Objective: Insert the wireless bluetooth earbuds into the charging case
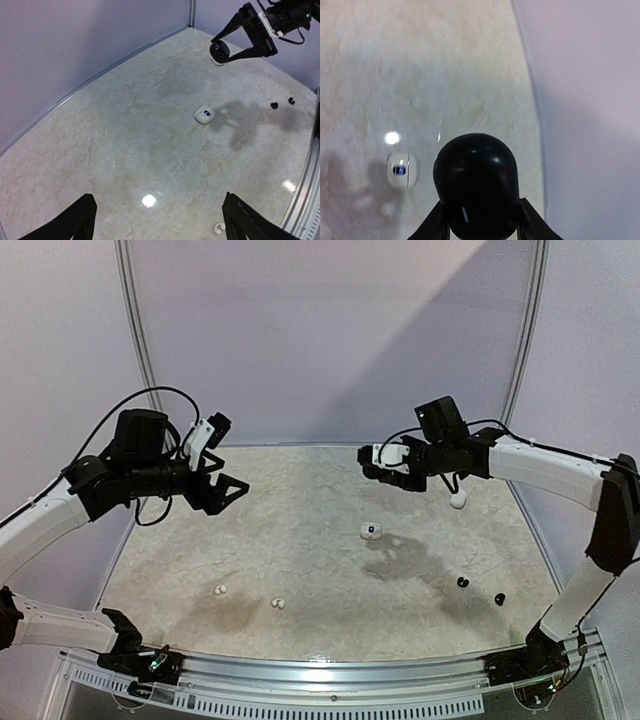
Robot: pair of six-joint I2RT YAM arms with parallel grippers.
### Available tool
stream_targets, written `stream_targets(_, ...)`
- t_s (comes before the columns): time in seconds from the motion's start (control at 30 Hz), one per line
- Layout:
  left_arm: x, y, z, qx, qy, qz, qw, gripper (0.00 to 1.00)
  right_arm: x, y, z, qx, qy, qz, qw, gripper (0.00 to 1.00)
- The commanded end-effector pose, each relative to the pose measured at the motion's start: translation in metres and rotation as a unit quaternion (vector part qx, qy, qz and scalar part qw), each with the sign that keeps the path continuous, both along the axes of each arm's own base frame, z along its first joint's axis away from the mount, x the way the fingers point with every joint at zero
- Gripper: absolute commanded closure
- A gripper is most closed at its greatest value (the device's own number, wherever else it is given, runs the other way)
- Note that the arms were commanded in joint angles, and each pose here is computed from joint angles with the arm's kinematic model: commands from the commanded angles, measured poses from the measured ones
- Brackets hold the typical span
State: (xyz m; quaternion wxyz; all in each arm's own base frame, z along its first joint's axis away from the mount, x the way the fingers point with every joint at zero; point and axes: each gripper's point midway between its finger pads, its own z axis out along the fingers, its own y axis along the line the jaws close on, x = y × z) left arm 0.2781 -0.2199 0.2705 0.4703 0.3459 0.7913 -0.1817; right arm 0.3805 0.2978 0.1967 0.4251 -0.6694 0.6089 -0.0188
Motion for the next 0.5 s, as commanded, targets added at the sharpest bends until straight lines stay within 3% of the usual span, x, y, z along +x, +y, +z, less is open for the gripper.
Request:
stream_targets(0.0, -0.008, -0.034, 0.040, -0.103, 0.016, -0.058, 0.993, 0.14, -0.014, 0.042, 0.084, 0.106, -0.103, -0.046, 0.988, 0.83)
stream_targets(0.17, -0.016, -0.064, 0.069, -0.169, 0.030, -0.122, 0.978, 0.19, -0.048, 0.089, 0.138, 0.141, -0.187, -0.052, 0.971, 0.83)
stream_targets(0.47, -0.012, -0.089, 0.079, -0.218, 0.039, -0.143, 0.965, 0.21, -0.082, 0.151, 0.156, 0.171, -0.211, -0.021, 0.962, 0.85)
